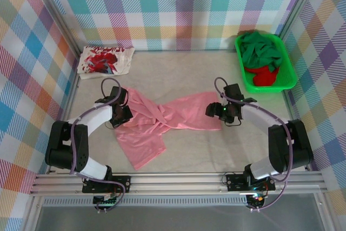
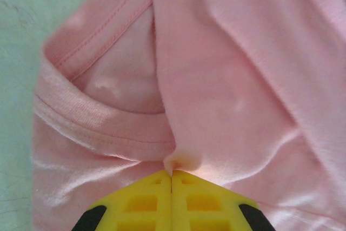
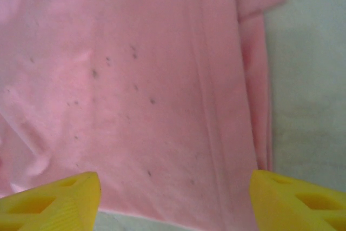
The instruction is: Fold and stack the t-shirts
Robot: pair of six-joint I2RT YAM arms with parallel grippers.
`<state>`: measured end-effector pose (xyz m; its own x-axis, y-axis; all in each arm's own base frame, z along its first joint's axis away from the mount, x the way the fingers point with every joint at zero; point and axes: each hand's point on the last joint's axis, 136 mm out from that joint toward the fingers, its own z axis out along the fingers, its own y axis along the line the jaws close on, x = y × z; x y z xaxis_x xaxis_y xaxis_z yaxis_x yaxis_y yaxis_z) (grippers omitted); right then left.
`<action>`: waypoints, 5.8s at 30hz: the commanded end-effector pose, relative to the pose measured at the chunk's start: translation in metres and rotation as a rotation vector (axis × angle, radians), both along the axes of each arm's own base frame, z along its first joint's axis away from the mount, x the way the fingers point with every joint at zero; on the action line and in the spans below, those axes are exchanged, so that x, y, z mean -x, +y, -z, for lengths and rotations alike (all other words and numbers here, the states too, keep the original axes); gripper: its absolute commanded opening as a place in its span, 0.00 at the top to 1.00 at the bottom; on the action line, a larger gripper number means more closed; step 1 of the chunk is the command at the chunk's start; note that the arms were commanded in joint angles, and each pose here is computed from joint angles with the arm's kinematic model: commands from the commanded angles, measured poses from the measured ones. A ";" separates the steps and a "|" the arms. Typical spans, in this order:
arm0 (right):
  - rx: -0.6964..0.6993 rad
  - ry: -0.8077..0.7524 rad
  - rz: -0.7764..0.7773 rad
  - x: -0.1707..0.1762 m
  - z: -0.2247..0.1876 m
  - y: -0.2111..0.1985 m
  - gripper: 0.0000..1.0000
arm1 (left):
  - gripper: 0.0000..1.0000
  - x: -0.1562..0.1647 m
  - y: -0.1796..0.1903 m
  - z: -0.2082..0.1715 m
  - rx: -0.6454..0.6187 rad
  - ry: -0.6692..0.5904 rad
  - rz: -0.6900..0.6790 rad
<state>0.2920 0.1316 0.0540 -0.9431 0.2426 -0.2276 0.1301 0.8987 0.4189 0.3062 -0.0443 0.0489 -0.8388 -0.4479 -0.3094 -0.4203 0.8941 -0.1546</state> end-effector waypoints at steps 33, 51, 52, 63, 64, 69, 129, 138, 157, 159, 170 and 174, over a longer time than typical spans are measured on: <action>-0.152 0.179 0.126 0.016 0.034 -0.006 0.99 | 1.00 -0.006 0.000 -0.070 0.046 -0.162 -0.010; -0.316 -0.136 0.165 -0.032 -0.116 -0.022 1.00 | 1.00 -0.044 0.006 -0.172 0.112 -0.420 0.015; -0.325 -0.160 0.170 -0.039 -0.124 -0.023 1.00 | 1.00 -0.050 0.006 -0.182 0.116 -0.446 0.017; -0.369 -0.268 0.309 -0.103 -0.169 -0.050 1.00 | 1.00 -0.116 0.024 -0.241 0.105 -0.619 -0.018; -0.390 -0.256 0.338 -0.108 -0.168 -0.054 1.00 | 1.00 -0.122 0.026 -0.242 0.100 -0.627 -0.024; -0.448 -0.245 0.435 -0.129 -0.162 -0.067 1.00 | 1.00 -0.150 0.029 -0.238 0.098 -0.637 -0.025; -0.079 0.015 0.142 -0.183 0.007 -0.016 1.00 | 0.49 -0.047 -0.047 -0.006 -0.005 -0.119 0.112; -0.234 0.017 0.217 -0.191 -0.046 -0.015 1.00 | 0.49 -0.052 -0.041 -0.018 -0.032 -0.154 0.101; -0.464 0.037 0.328 -0.244 -0.060 -0.011 0.81 | 0.49 -0.059 -0.034 -0.037 -0.059 -0.201 0.102; -0.452 0.032 0.345 -0.243 -0.055 -0.014 0.75 | 0.49 -0.059 -0.035 -0.036 -0.055 -0.197 0.103; -0.531 -0.053 0.418 -0.283 -0.076 -0.024 1.00 | 0.49 -0.055 -0.033 -0.025 -0.040 -0.194 0.081; -0.571 -0.091 0.451 -0.298 -0.097 -0.025 1.00 | 0.49 -0.057 -0.030 -0.029 -0.036 -0.206 0.072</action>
